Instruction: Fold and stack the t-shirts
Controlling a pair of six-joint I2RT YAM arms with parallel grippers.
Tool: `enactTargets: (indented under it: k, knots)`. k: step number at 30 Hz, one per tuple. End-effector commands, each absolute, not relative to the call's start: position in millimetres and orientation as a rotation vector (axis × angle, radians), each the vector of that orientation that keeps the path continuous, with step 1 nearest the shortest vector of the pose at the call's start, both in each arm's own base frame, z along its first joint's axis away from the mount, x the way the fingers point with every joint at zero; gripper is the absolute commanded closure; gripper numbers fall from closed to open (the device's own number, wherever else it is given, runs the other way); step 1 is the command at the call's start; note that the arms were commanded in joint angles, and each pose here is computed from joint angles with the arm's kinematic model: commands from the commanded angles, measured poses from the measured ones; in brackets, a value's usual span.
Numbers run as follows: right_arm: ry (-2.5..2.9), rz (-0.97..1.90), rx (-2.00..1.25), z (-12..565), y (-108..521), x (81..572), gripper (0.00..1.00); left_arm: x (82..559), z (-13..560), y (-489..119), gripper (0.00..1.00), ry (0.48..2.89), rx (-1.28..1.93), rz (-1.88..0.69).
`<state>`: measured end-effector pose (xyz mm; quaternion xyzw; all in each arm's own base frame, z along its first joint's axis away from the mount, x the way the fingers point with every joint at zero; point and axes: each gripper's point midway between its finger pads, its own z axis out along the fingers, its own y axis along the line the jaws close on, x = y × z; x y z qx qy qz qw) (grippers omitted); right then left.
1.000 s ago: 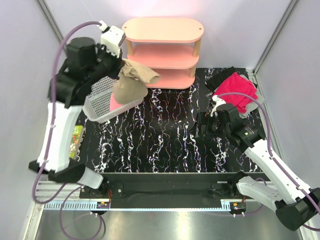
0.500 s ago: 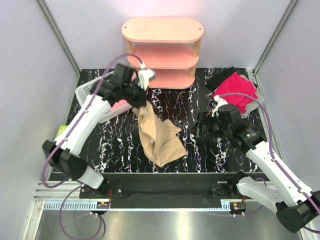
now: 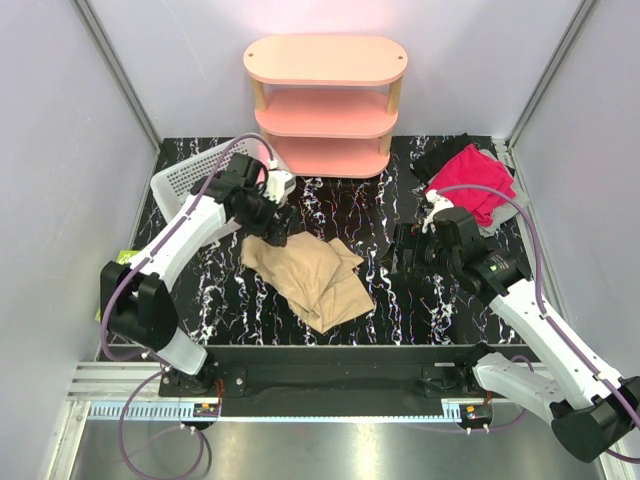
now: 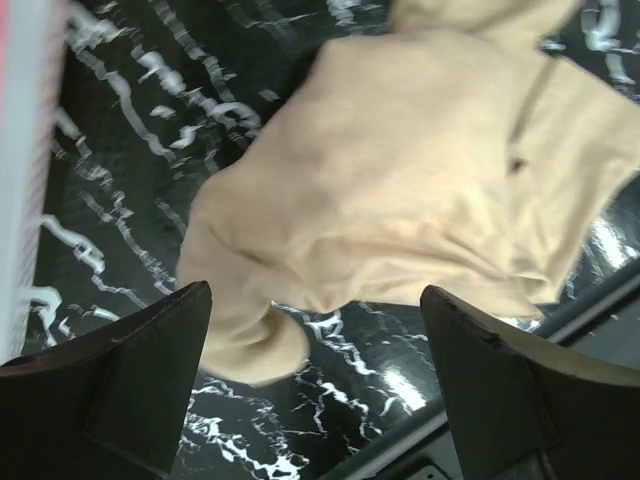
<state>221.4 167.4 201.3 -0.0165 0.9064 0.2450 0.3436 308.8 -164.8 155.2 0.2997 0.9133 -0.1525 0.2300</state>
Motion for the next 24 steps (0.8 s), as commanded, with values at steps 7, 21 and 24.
enactTargets:
  k: [7,21,24]
  knots:
    - [2.327,0.653,-0.061,205.5,171.2,226.2,0.03,345.1,104.6,-124.7,0.08,2.607,0.656,-0.368]
    - [2.314,0.661,-0.076,208.3,170.0,222.7,0.03,430.3,98.4,-26.9,0.08,2.644,0.235,-0.199]
    - [2.324,0.659,-0.079,206.4,170.8,223.0,0.03,439.9,104.3,0.6,0.09,2.629,0.159,-0.152]
